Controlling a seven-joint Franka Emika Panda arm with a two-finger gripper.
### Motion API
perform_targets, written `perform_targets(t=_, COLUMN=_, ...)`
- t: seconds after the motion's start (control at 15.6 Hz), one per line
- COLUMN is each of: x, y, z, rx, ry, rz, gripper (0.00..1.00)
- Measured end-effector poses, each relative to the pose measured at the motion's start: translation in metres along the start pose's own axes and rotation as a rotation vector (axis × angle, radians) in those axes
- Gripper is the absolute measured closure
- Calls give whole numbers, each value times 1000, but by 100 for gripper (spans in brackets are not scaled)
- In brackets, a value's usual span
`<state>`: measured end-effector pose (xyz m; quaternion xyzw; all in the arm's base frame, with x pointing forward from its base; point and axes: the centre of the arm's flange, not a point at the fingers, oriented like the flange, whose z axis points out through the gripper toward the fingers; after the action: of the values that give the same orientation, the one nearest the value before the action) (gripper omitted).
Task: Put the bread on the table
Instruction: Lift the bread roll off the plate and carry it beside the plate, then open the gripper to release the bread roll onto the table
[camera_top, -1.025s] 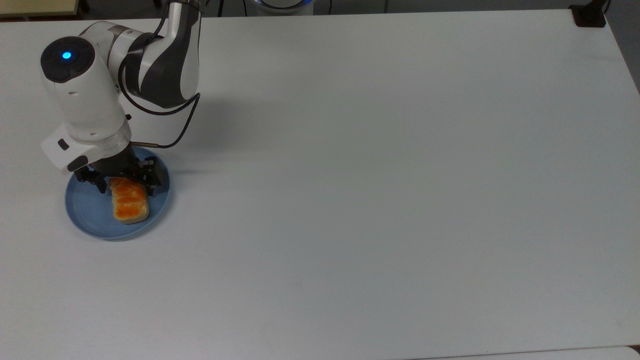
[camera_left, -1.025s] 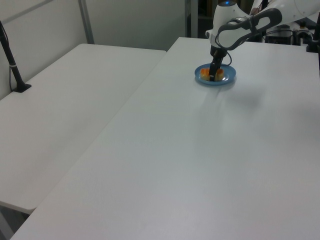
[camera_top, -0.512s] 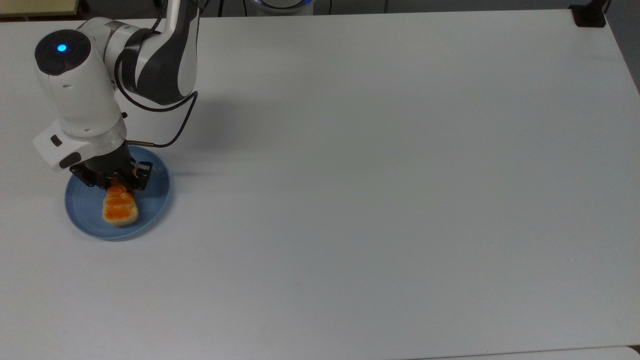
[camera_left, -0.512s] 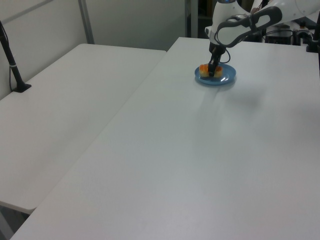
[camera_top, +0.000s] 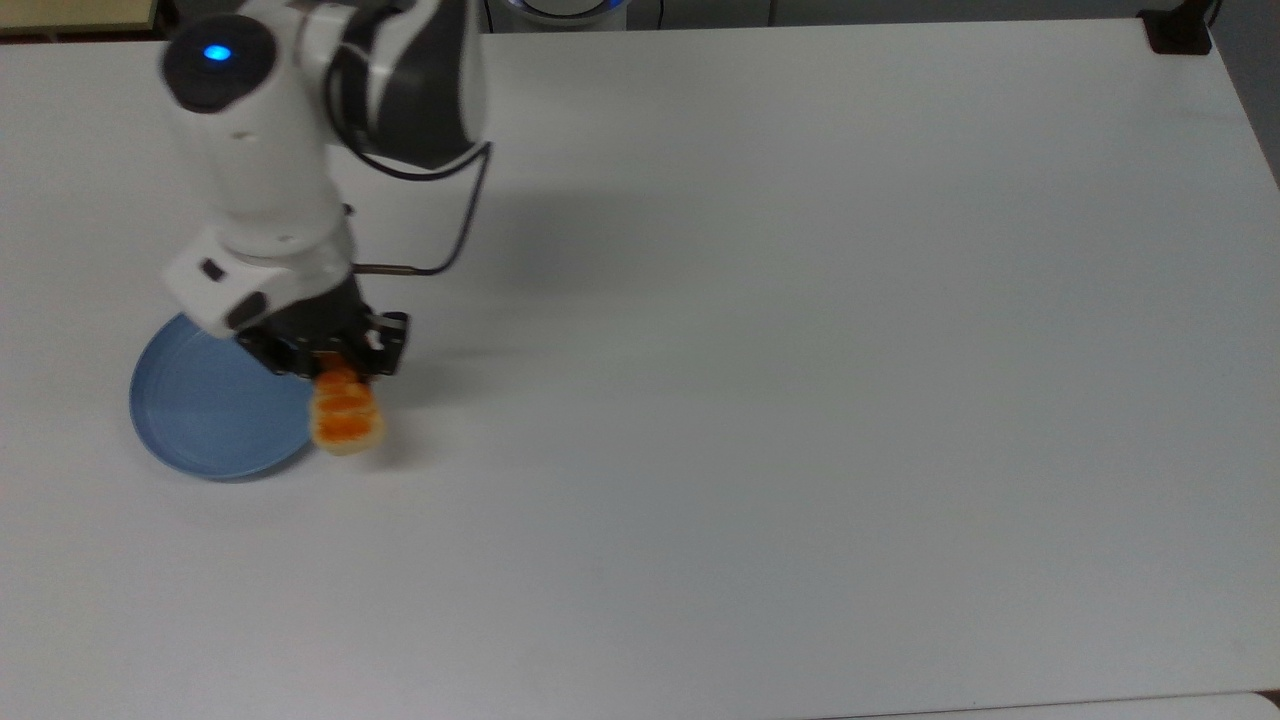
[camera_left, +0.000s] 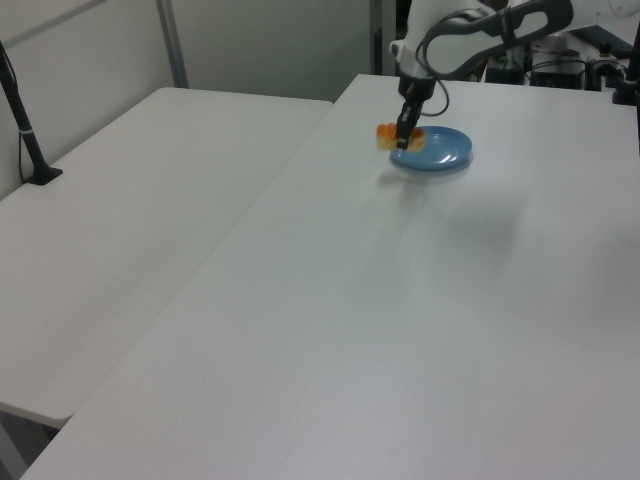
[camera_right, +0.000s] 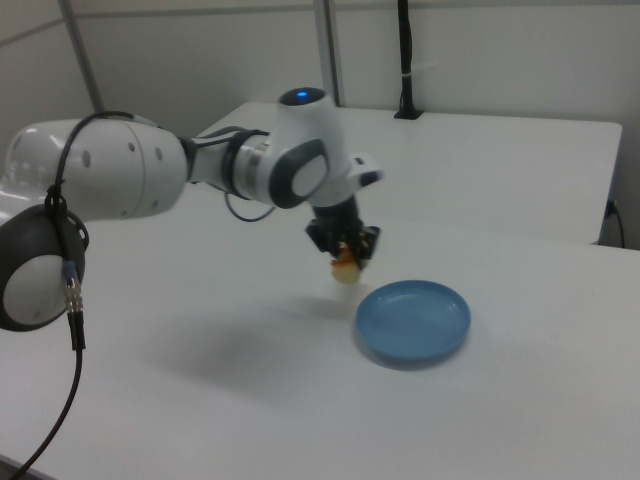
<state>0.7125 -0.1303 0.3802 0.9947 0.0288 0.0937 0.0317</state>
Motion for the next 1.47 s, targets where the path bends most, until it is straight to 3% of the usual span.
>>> perform_targets(t=0.32, x=-4, y=-121, z=36, rx=-33, ry=-78, rz=-32, gripper=62)
perform_targets(t=0.51, x=-11, y=-143, z=52, rx=-38, ry=-108, rz=-40, gripper=56)
perform_targets(t=0.77, x=-9, y=-140, z=49, rx=-41, ry=-101, rz=-35, gripper=15)
perform_targets(t=0.9, x=-5, y=-143, z=34, rx=-43, ry=-89, rz=-39, gripper=0)
perform_targets(t=1.22, x=-3, y=-175, z=-55, rx=-55, ry=-109, rz=-76, gripper=0)
perform_targets(t=1.47, x=-20, y=-180, z=-134, rx=-37, ry=-131, rz=-60, gripper=0)
